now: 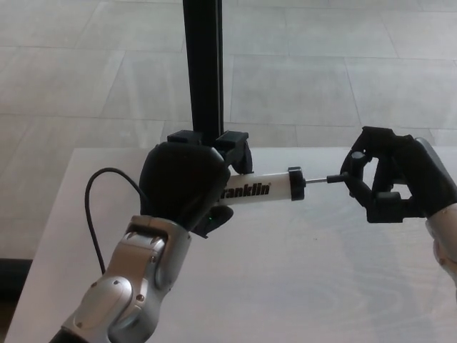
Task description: The robot uses its left hand to lift the air pump kept on the middle of the desk and use the right hand to pull out the handle
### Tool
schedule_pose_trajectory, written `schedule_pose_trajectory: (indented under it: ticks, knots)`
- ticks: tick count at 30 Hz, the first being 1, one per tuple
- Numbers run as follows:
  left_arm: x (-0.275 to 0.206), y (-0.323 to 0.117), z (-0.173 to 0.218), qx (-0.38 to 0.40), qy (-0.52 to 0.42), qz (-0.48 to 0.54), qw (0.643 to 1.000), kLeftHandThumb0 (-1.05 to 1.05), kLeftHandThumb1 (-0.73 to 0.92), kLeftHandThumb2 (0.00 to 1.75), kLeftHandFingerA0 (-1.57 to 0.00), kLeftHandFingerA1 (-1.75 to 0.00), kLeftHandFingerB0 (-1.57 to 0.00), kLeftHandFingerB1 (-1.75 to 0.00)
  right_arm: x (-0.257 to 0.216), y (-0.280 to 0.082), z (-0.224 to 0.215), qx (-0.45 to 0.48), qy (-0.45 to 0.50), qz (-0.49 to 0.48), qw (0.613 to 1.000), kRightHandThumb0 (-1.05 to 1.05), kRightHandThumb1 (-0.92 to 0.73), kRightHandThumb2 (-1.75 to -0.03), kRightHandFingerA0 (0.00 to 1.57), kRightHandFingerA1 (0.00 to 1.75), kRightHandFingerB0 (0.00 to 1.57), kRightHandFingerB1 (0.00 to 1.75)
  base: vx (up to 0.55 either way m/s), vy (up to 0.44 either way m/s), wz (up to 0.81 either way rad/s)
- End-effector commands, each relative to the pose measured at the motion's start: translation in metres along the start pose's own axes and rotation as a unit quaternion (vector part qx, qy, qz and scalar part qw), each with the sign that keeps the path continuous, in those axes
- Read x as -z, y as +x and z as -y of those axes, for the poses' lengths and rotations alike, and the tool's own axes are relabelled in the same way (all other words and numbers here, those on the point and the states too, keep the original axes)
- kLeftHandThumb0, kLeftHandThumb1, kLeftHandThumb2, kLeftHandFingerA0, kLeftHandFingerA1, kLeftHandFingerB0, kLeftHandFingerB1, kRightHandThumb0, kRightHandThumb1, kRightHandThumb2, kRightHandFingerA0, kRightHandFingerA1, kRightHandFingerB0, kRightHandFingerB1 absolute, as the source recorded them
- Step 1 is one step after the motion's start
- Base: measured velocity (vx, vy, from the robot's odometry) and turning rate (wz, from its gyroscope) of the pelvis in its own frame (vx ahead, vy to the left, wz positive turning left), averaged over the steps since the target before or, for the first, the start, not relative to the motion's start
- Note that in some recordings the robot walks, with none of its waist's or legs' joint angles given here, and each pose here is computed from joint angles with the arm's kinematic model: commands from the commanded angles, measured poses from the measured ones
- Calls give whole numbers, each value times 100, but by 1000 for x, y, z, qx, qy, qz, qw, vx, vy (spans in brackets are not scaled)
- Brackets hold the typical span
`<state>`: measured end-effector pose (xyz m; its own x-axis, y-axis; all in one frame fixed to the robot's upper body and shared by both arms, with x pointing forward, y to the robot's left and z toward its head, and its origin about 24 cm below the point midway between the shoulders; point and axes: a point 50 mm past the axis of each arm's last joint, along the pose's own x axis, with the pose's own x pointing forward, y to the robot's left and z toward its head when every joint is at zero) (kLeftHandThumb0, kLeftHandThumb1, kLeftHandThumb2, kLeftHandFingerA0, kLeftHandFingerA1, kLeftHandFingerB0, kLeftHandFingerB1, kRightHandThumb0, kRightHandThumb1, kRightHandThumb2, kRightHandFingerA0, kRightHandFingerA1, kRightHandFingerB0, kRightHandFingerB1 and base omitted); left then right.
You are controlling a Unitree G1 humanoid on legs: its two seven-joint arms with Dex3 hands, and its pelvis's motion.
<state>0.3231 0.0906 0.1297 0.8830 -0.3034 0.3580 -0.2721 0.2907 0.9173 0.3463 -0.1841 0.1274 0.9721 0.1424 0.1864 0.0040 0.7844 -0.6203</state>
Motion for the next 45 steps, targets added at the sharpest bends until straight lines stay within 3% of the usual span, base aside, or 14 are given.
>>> schedule_pose_trajectory:
  ticks: [1, 7, 9, 12, 20, 21, 24, 30, 31, 33, 34, 36, 37, 45]
  knots:
    - [15, -7, -2, 4, 38, -16, 999, -18, 53, 78, -84, -175, -69, -143, 2, 0, 18, 42, 6, -18, 999, -20, -47, -113, 91, 175, 73, 172, 0, 0, 0]
    - [27, -13, -4, 17, 35, -25, 999, -14, 62, 79, -91, -172, -68, -134, 5, -2, 25, 46, 17, -32, 998, -18, -49, -114, 88, 175, 71, 170, 0, 0, 0]
    - [34, -17, -5, 22, 35, -40, 998, -18, 63, 75, -86, -169, -84, -80, 7, -3, 29, 52, 17, -36, 998, -18, -49, -113, 89, 175, 71, 171, 0, 0, 0]
    - [39, -20, -5, 23, 48, -43, 998, -18, 56, 86, -93, -167, -82, -109, 10, -4, 32, 55, 22, -36, 998, -18, -51, -104, 90, 175, 69, 175, 0, 0, 0]
    - [46, -28, -3, 34, 56, -49, 997, -24, 58, 66, -81, -160, -87, -85, 15, -5, 36, 61, 51, -49, 996, -17, -50, -113, 87, 175, 71, 166, 0, 0, 0]
    - [45, -28, -3, 36, 56, -49, 997, -20, 57, 71, -84, -165, -77, -118, 15, -5, 36, 59, 57, -51, 995, -17, -53, -109, 87, 175, 72, 161, 0, 0, 0]
    - [43, -29, 0, 39, 55, -48, 997, -24, 62, 78, -84, -163, -85, -82, 15, -5, 34, 43, 85, -43, 995, -17, -70, -81, 84, 166, 72, 79, 0, 0, 0]
    - [41, -30, 3, 43, 47, -49, 997, -23, 66, 78, -92, -162, -76, -58, 15, -5, 32, 21, 81, -46, 995, -36, -76, -63, 79, 117, 32, 39, 0, 0, 0]
    - [39, -31, 5, 46, 45, -49, 997, -22, 62, 78, -88, -163, -81, -64, 15, -7, 32, 4, 68, -48, 997, -79, -60, -90, 15, 61, 0, 7, 0, 0, 0]
    - [38, -32, 8, 54, 46, -47, 996, -19, 64, 76, -87, -164, -86, -74, 18, -7, 34, -19, 64, -55, 996, -74, -75, -63, 0, 58, 0, 2, 0, 0, 0]
    - [37, -32, 9, 56, 45, -46, 996, -20, 61, 75, -83, -166, -85, -95, 20, -7, 36, -24, 58, -65, 996, -98, -65, -98, 0, 17, 0, 9, 0, 0, 0]
    - [36, -31, 9, 57, 41, -46, 996, -14, 60, 75, -89, -169, -69, -132, 20, -6, 38, -26, 53, -75, 995, -105, -68, -103, 0, 15, 0, 8, 0, 0, 0]
    - [35, -32, 10, 60, 36, -38, 997, -12, 60, 79, -91, -170, -73, -134, 21, -6, 40, -26, 53, -82, 995, -95, -82, -70, 0, 0, 0, 0, 0, 0, 0]
    - [11, -41, 31, 146, -54, -27, 987, -18, 60, 90, -81, -175, -66, -160, 31, -4, 53, 38, 128, -128, 983, -87, -73, -91, 0, 0, 0, 1, 0, 0, 0]
